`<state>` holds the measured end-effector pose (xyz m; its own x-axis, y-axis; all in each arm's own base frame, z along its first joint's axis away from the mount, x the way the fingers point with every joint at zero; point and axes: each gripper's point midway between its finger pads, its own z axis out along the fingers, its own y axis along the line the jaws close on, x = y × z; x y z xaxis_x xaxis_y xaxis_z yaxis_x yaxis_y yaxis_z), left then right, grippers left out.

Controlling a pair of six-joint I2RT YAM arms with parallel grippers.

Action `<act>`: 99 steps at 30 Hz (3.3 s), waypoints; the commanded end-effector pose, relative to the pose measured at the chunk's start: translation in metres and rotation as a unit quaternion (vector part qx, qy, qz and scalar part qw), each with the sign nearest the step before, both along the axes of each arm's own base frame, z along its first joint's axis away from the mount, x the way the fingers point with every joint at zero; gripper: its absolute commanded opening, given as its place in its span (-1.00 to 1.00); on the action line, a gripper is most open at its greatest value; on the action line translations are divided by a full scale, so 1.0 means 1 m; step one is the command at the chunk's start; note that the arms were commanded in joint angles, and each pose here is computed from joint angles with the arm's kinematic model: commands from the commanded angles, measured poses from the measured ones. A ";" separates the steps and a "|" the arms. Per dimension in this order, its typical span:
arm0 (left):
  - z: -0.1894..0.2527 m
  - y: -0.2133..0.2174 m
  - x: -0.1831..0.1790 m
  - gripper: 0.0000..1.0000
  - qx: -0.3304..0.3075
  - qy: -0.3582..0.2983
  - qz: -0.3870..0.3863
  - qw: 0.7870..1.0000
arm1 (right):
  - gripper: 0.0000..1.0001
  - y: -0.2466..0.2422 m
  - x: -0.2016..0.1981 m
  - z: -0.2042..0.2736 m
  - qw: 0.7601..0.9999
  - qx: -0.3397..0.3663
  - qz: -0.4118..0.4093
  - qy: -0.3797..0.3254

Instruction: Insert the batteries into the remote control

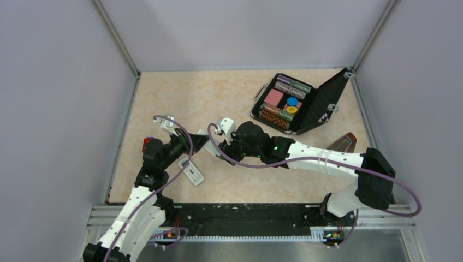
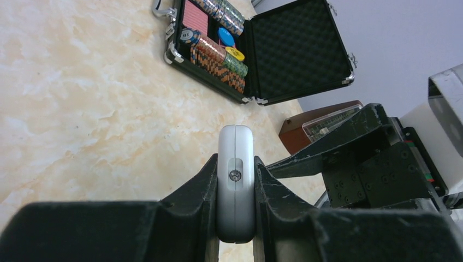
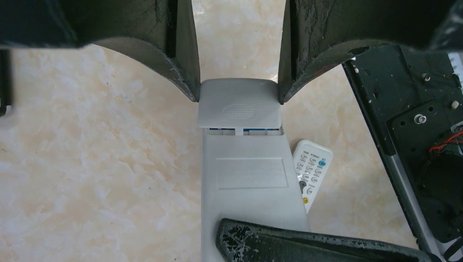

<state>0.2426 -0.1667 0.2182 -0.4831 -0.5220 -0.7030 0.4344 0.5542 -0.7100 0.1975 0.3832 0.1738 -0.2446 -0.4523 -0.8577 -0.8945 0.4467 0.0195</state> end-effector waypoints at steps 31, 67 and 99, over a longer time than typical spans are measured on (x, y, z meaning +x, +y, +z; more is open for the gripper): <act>0.011 -0.003 -0.007 -1.00 0.028 -0.014 -0.022 0.999 | -0.23 0.022 -0.003 -0.004 0.999 -0.029 0.023 -0.017; 0.012 -0.013 -0.018 -1.00 -0.009 0.042 -0.054 0.998 | -0.21 0.040 0.016 0.001 0.998 -0.035 -0.043 0.013; 0.051 -0.019 -0.027 -1.00 -0.179 0.152 -0.050 0.971 | 0.36 0.035 0.004 0.042 0.994 -0.074 -0.047 0.070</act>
